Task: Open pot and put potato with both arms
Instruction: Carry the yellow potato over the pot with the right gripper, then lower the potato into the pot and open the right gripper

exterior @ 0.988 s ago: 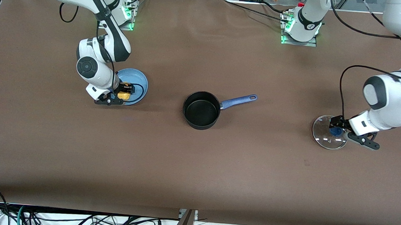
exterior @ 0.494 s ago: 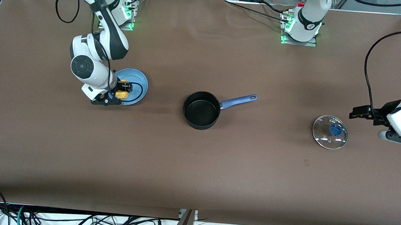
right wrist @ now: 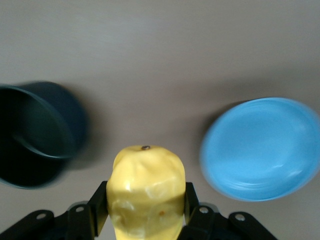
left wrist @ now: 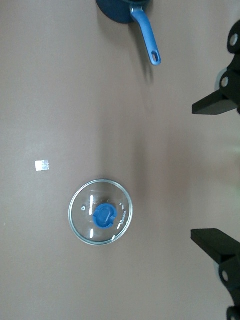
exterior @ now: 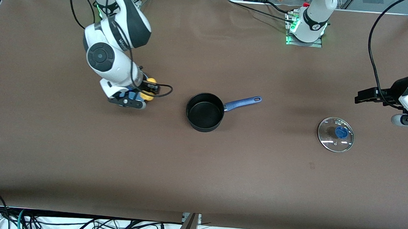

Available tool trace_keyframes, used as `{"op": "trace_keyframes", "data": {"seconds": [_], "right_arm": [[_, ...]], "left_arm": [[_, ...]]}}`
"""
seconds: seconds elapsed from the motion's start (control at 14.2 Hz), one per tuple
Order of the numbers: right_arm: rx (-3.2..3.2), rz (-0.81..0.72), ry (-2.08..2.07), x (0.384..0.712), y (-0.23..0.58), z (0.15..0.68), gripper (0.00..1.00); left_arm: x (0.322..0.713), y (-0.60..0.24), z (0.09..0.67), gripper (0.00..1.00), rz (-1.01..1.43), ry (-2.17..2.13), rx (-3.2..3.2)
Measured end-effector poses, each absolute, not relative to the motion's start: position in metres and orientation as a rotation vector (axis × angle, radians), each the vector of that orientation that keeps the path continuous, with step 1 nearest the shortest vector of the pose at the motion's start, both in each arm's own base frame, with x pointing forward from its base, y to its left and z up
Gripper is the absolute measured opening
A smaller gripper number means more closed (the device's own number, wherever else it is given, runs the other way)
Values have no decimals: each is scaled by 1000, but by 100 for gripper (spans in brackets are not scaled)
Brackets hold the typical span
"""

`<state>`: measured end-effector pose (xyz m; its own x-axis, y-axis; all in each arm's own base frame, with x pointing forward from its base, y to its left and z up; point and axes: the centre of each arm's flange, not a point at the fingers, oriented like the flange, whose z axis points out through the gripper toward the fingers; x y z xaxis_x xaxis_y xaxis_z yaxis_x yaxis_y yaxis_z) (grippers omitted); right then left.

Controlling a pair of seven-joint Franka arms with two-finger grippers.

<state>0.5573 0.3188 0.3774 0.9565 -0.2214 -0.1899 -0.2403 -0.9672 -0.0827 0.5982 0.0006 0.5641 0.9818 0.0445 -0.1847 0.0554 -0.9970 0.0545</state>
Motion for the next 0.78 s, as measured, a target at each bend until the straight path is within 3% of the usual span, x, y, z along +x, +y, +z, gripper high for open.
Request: {"op": "trace_keyframes", "data": {"seconds": [0.35, 0.78], "right_arm": [[-2903, 237, 510, 586, 425, 339, 63], [-2889, 141, 447, 578, 481, 275, 63]], "left_arm": [[595, -2, 569, 100, -280, 93, 3083], [595, -2, 569, 100, -281, 91, 3083]]}}
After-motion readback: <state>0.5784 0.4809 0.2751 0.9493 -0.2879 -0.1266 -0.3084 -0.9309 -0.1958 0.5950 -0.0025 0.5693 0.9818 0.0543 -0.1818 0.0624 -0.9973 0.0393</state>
